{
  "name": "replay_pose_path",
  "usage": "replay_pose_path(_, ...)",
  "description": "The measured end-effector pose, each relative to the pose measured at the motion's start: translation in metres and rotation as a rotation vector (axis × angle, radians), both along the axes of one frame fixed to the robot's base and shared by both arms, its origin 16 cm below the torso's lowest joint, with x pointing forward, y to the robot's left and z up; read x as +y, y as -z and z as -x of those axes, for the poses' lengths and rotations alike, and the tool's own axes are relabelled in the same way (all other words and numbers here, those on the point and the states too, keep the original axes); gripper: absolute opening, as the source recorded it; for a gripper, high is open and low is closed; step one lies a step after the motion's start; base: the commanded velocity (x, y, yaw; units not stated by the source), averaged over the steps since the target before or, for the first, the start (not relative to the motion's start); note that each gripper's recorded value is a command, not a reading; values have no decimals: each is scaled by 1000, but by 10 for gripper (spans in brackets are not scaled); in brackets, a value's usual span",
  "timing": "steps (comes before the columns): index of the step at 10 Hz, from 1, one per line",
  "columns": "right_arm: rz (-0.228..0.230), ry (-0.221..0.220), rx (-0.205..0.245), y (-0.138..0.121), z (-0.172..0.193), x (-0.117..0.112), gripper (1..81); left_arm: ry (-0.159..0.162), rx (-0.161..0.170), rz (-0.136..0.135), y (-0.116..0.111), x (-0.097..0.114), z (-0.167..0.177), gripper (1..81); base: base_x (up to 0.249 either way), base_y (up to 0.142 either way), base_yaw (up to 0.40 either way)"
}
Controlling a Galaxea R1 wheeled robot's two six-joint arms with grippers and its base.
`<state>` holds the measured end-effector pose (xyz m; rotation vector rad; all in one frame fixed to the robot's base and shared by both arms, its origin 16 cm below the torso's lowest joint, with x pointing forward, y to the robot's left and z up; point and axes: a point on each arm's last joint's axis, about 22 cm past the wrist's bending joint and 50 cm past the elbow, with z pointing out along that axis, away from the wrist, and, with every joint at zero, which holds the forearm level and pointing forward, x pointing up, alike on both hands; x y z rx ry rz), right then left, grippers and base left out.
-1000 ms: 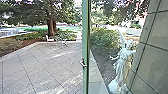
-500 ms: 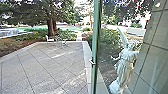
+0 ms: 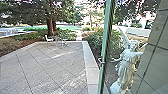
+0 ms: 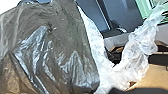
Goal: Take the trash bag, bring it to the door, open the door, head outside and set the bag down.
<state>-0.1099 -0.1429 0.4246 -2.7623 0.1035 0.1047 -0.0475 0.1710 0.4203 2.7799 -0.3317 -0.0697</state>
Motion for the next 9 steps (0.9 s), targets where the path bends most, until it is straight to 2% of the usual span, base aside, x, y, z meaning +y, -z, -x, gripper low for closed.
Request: replay_pose_path(9, 3, -1, 0, 0, 0, -2, 811, 0, 0, 1, 0, -1, 0, 10, 91, 0, 0)
